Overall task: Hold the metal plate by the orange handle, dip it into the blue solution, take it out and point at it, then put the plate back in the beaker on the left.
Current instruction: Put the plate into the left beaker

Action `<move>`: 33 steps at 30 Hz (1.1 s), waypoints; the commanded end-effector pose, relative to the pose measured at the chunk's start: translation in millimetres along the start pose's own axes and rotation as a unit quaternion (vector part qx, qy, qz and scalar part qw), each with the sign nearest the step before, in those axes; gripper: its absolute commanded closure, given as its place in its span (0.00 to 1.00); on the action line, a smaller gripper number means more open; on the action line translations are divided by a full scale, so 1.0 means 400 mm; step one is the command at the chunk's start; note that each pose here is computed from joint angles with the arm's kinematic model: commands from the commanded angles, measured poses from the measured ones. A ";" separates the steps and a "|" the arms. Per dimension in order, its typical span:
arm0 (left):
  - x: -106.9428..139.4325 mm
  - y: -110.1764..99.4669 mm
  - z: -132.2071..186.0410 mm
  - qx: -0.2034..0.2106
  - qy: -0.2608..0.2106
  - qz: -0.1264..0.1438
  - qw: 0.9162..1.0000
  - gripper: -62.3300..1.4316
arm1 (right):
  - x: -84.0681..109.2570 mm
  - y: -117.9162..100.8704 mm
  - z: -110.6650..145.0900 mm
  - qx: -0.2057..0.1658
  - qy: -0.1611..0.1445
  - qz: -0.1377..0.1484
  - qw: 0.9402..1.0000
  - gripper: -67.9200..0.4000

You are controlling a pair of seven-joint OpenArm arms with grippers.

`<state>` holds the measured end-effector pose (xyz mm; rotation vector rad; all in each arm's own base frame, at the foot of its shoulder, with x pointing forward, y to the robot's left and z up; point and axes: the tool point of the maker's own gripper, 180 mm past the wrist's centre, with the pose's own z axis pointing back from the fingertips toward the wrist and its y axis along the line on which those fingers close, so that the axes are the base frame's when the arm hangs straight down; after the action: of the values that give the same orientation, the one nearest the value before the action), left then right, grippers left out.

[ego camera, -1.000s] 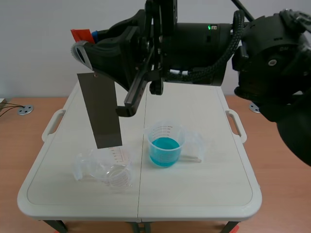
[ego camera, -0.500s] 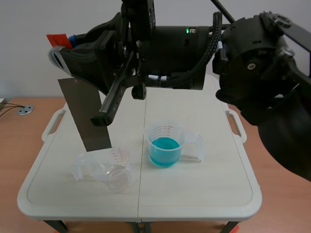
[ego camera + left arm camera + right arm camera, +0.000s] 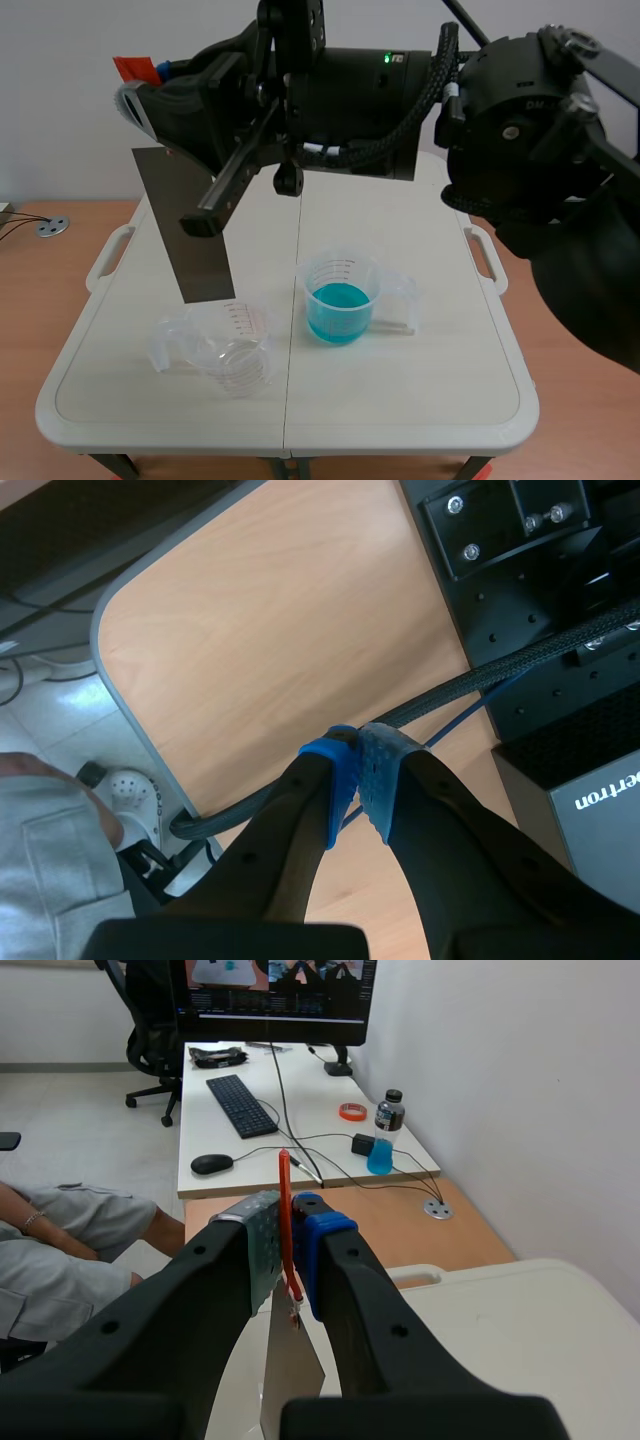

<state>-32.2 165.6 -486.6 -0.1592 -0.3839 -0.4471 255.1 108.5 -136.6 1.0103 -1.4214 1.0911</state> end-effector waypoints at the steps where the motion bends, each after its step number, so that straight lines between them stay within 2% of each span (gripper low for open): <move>1: 0.007 -0.005 0.005 -0.005 -0.006 0.000 1.000 0.93 | 0.032 -0.007 -0.004 0.000 -0.021 0.003 1.000 0.97; 17: 0.012 -0.004 0.004 -0.004 -0.009 -0.001 1.000 0.93 | -0.030 -0.007 -0.017 0.002 -0.001 -0.030 1.000 0.98; 26: 0.056 0.041 -0.013 0.008 -0.026 -0.019 0.999 0.93 | -0.068 -0.004 -0.023 0.000 0.008 -0.052 0.999 0.98; 33: 0.060 0.057 -0.012 0.010 -0.026 -0.027 0.999 0.93 | -0.098 -0.002 -0.029 -0.005 0.014 -0.073 0.997 0.98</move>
<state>-0.2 179.0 -486.2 -0.1293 -0.4336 -0.4939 262.2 118.9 -185.4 1.0429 -1.2780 0.9978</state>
